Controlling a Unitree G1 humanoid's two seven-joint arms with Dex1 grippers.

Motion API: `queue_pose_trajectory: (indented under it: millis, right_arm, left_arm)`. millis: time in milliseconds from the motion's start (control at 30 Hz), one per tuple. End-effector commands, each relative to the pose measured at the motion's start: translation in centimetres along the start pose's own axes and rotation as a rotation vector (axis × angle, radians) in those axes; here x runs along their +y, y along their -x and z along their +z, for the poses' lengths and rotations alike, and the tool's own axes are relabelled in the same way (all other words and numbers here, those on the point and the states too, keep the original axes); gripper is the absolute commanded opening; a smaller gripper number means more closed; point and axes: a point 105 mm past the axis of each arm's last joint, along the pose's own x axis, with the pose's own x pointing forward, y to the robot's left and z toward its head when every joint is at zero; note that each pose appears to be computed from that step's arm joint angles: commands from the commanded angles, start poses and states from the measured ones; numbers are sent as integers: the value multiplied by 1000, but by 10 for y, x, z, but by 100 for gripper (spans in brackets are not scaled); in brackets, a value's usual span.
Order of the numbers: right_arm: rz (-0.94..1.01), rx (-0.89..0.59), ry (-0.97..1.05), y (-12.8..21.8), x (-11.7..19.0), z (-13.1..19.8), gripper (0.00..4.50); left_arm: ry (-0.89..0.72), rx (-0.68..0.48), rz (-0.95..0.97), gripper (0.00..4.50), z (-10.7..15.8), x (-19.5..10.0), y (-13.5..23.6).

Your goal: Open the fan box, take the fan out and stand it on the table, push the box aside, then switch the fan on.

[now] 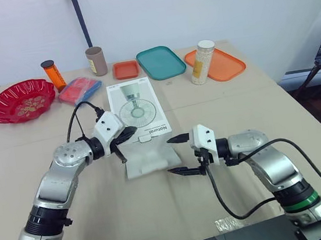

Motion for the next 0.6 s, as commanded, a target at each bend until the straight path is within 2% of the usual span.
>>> queue_pose_trajectory:
  millis: [33,367,500,600]
  right_arm:
    - [35,-27,56,0,6,12,450]
    - [32,25,83,-6,11,-3,450]
    - [-111,5,72,7,-12,1,450]
    - [-169,-24,-65,20,-16,2,450]
  left_arm:
    - [16,50,11,9,-11,4,5]
    - [16,49,12,9,-10,3,5]
    - [16,49,15,9,-10,3,5]
    - [18,55,6,9,-12,2,6]
